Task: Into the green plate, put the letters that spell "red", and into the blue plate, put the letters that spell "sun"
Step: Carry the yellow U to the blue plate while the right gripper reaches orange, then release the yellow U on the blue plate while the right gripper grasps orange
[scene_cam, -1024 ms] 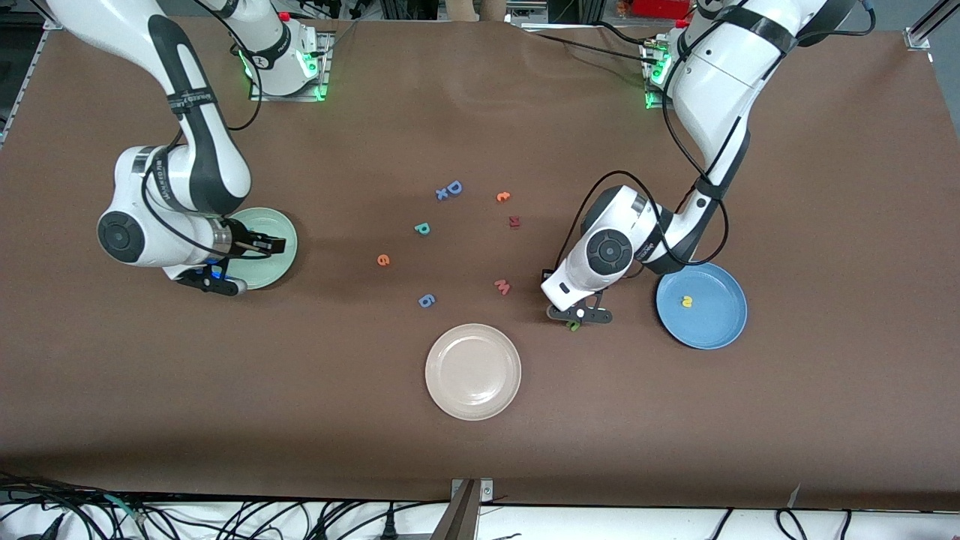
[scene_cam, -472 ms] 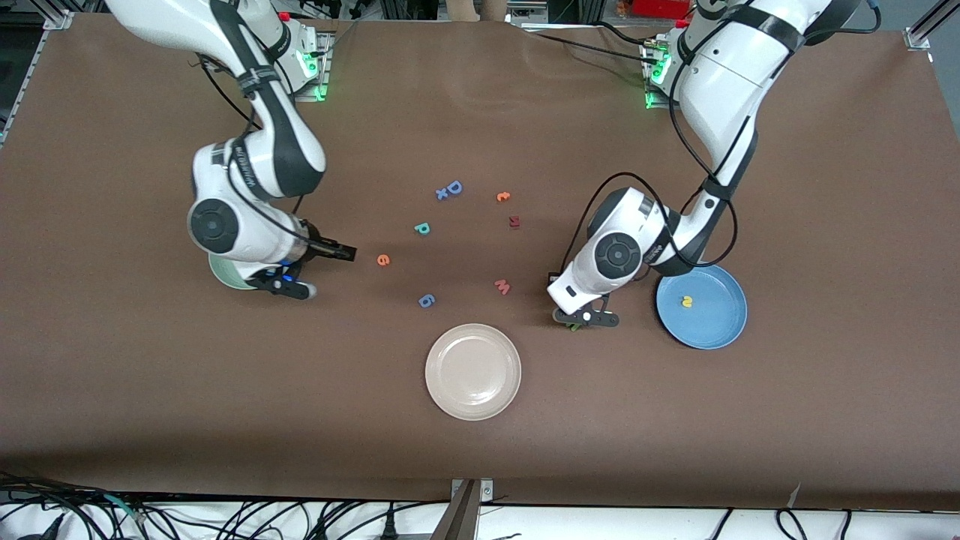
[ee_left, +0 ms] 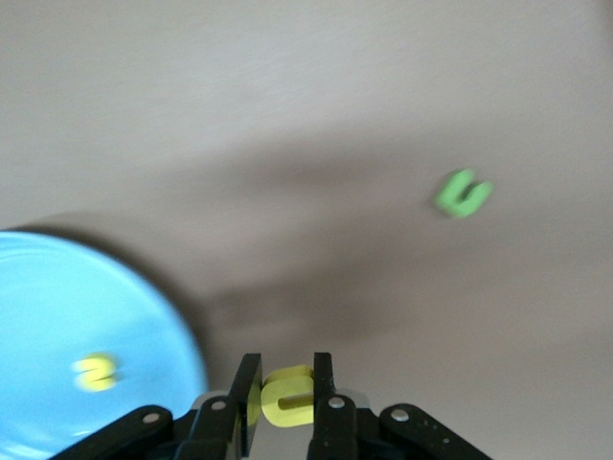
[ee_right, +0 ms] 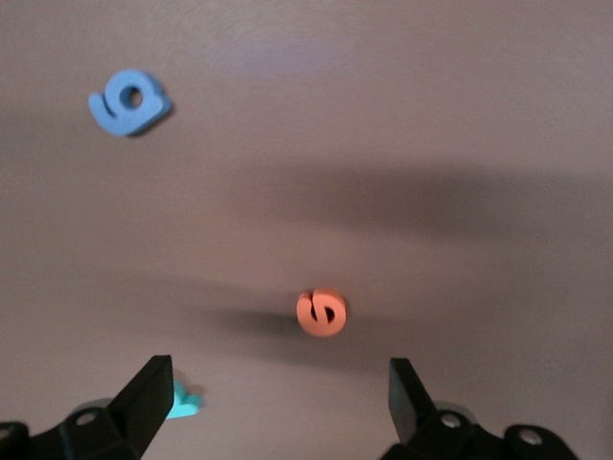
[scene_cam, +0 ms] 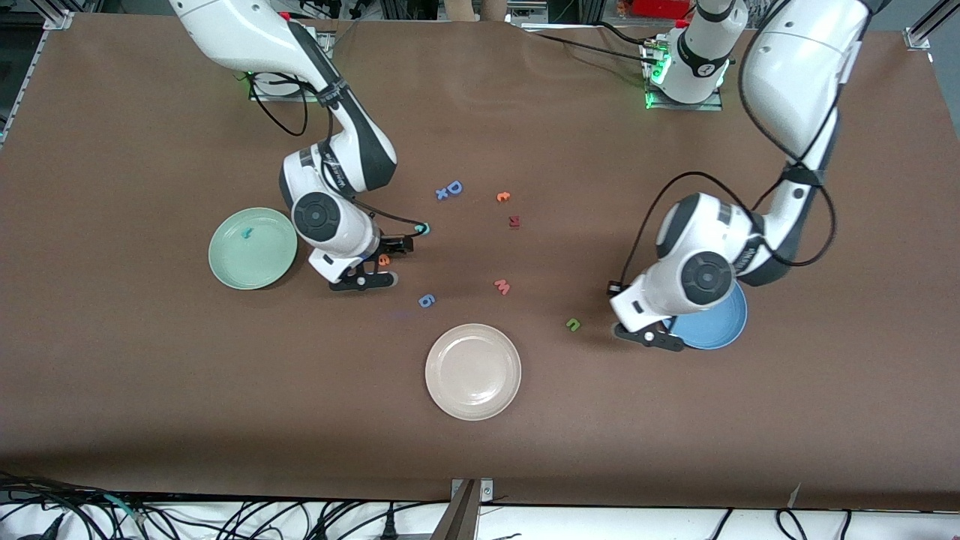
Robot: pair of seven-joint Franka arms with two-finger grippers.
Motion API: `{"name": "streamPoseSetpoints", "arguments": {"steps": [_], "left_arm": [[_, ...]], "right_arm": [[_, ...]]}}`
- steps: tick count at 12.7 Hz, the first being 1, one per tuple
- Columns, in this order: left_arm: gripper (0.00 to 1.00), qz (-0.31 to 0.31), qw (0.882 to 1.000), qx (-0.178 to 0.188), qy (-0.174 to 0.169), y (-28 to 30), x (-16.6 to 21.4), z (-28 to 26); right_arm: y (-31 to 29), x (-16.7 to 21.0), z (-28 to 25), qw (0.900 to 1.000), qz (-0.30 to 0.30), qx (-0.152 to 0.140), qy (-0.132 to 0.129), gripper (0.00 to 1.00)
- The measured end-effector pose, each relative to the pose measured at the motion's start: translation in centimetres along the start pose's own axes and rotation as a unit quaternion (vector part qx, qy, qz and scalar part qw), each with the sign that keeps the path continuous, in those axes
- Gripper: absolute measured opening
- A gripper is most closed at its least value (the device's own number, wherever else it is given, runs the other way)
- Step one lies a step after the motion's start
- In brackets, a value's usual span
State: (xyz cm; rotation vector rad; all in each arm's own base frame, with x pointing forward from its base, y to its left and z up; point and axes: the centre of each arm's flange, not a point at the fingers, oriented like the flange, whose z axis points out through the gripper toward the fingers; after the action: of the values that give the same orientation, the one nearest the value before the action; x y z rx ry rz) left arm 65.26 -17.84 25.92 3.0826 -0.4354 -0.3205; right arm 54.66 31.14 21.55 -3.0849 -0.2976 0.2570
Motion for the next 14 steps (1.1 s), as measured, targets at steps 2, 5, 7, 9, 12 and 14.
{"name": "streamPoseSetpoints", "arguments": {"steps": [2, 5, 7, 9, 12, 14], "left_arm": [[0.26, 0.026, 0.999, 0.032, -0.020, -4.5, -0.7, 0.4], [0.26, 0.040, 0.997, 0.042, -0.044, -8.9, -2.2, 1.9], [0.26, 0.040, 0.997, 0.036, -0.056, -10.2, -3.6, 3.7], [0.26, 0.047, 0.997, 0.040, -0.044, -11.5, -4.7, 6.2], [0.42, 0.055, 0.997, 0.041, -0.041, -12.5, -5.5, 7.6], [0.64, 0.062, 0.997, 0.042, -0.035, -11.9, -5.4, 6.9]], "right_arm": [[0.6, 0.0, 1.7, 0.999, -0.038, -0.021, 0.023, 1.00], [1.0, -0.3, 3.6, 0.998, -0.051, -0.026, 0.029, 0.93], [1.1, -0.3, 3.8, 0.998, -0.051, -0.026, 0.028, 0.84], [1.1, -0.3, 3.8, 0.998, -0.051, -0.026, 0.028, 0.63], [1.0, -0.2, 3.7, 0.998, -0.052, -0.025, 0.036, 0.62], [0.9, -0.2, 4.2, 0.997, -0.053, -0.024, 0.040, 0.62]]}}
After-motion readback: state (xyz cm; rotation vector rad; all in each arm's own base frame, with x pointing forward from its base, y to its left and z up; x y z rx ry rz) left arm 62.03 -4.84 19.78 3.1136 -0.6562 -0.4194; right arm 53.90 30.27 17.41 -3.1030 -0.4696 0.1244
